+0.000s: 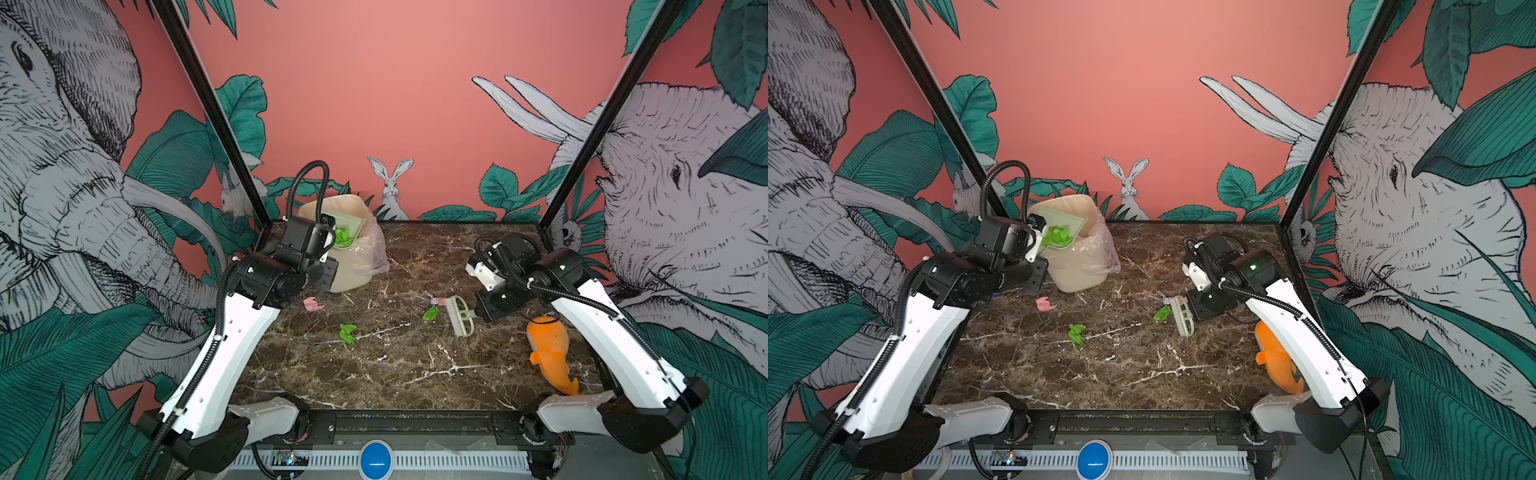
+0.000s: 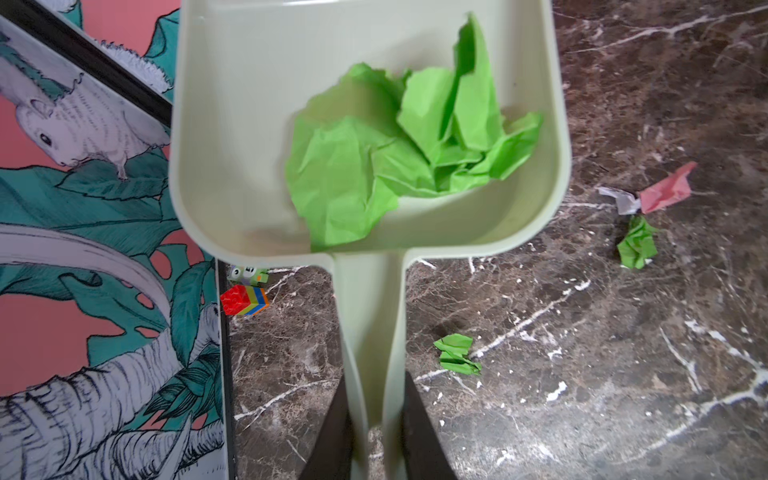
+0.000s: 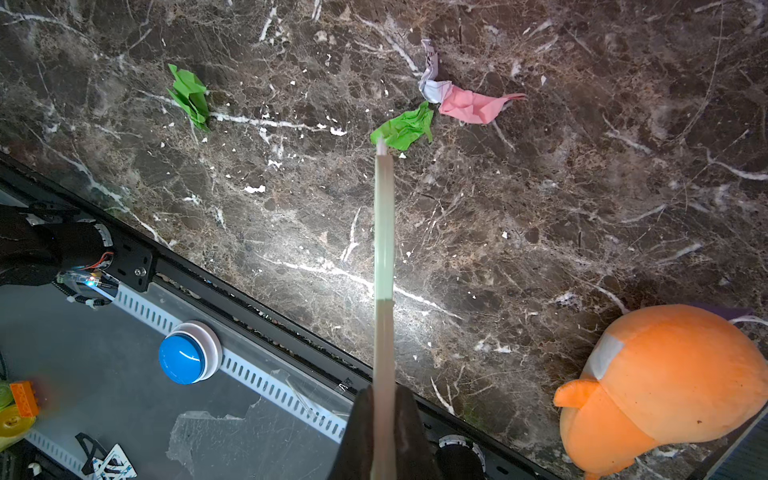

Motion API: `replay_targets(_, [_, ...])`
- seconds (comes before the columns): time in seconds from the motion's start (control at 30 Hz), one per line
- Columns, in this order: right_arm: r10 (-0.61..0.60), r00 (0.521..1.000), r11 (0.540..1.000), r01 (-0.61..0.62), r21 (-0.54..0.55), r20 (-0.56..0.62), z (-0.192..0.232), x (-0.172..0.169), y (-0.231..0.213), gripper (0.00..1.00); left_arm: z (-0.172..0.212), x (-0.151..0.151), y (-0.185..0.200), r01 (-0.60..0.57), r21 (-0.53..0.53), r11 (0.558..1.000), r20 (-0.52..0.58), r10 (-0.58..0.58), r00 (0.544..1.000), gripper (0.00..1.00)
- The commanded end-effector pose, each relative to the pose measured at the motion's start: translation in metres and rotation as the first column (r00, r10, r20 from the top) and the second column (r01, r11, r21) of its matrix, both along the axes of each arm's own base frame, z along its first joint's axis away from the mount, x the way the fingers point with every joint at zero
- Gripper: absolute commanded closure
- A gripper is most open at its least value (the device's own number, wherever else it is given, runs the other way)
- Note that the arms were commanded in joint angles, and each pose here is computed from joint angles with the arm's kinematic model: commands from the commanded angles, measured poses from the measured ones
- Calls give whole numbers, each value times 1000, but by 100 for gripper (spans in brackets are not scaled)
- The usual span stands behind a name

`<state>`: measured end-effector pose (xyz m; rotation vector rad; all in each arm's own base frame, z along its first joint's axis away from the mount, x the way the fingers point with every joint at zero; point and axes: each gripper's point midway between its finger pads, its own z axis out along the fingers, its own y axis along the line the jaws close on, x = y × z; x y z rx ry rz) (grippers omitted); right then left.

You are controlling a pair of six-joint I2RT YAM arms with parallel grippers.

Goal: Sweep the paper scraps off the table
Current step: 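Lift the dustpan to the bin with the left gripper while the right raises the brush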

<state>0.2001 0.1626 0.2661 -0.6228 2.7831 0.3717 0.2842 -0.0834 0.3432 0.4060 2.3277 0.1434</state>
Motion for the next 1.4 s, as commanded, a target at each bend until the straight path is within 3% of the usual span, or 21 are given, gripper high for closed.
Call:
replay_targets(0.0, [11,1000,1000,-11,5,-7,2,-6,-3,100,12,8,17,-27,45,999,28,26,999,91])
replay_targets(0.2, [9,1000,1000,-9,-2,-16,0,-8,-6,100,9,33,30,-54,156,986,14,52,999,92])
replay_targets(0.57, [14,999,1000,-14,-8,-52,-8,-12,-10,100,-12,66,47,-38,415,909,-83,79,993,95])
replay_targets(0.93, [21,997,1000,-21,-4,-70,-12,-10,-7,100,-13,78,55,-16,546,838,-132,105,986,97])
replay_targets(1.17, [26,997,1000,-26,-2,-77,-12,-10,-6,100,-9,82,48,9,710,705,-108,97,989,98])
replay_targets(1.37, [26,997,1000,-26,1,-77,-11,-10,-6,100,-9,84,44,31,777,628,-114,93,989,97])
